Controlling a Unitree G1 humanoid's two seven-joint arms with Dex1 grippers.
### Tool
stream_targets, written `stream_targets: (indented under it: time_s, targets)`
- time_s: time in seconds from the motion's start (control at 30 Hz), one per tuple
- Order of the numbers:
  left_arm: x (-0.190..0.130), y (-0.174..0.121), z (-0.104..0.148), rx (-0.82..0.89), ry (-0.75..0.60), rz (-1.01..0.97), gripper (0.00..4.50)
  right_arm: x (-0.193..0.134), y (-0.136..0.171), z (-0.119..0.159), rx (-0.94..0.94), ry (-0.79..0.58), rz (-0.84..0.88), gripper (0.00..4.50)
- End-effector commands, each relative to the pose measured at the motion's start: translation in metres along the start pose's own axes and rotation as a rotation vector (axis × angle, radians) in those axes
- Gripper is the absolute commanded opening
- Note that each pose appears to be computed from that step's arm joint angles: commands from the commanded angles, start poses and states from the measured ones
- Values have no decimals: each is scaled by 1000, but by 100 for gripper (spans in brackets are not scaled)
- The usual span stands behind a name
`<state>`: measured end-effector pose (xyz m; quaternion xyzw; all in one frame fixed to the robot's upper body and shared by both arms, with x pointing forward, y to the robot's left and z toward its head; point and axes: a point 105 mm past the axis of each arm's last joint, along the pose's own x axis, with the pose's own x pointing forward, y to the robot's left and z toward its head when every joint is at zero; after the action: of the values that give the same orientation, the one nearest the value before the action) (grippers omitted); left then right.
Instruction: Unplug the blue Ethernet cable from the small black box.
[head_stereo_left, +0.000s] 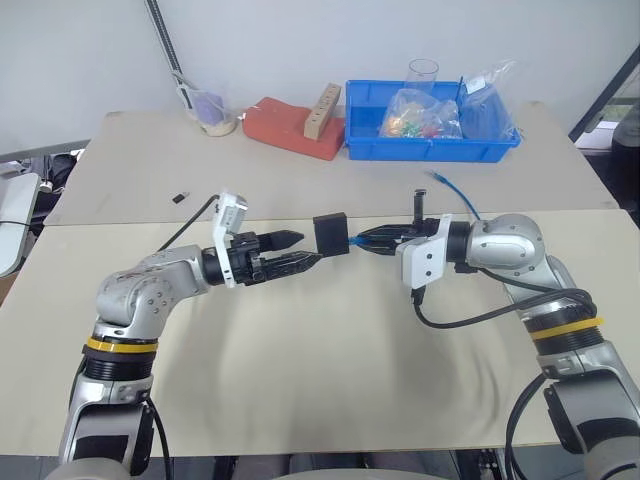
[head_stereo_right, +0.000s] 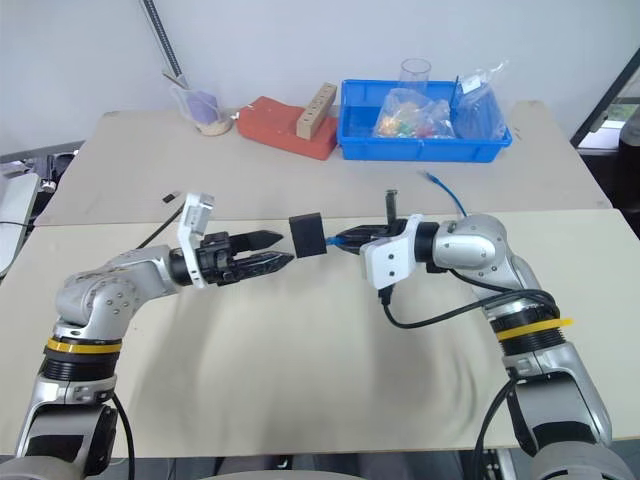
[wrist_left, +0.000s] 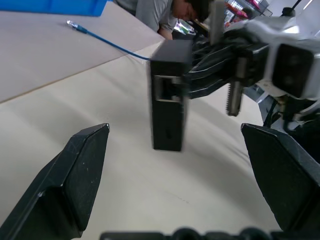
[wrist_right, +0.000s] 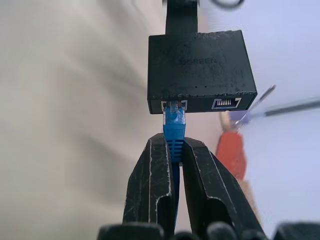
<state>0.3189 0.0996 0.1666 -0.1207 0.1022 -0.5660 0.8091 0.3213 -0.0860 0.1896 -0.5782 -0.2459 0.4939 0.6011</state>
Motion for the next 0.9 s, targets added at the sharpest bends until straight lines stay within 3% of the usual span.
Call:
stream_targets:
  time_s: [0.03,0.13,0.23,0.4,0.47,0.53,0.6,0.7,0.8,0.9]
  targets:
    - [5,0,12,57,-31,-25,450,1,-14,15,-92,-38,-40,2]
    - [9,-1,13,68,-42,-47,450,2,-17,18,-102,-47,-50,2]
    - [12,-3,14,67,-58,-67,368,4,-18,19,-108,-50,-52,0]
    - [13,-4,14,64,-62,-83,113,5,-20,20,-115,-57,-51,0]
    - [13,-5,14,65,-59,-85,57,6,-20,21,-117,-61,-50,0]
    - [13,-6,14,68,-55,-90,58,7,-20,22,-102,-73,-38,0]
    - [13,-7,11,80,-30,-97,58,7,-14,24,13,-90,31,100]
    - [11,-7,11,101,-17,-109,58,3,-12,23,198,-91,94,198]
    - [9,-8,11,141,0,-129,58,-1,-20,23,501,-100,102,298]
    - [9,-10,11,173,7,-158,58,-4,-26,21,786,-111,112,298]
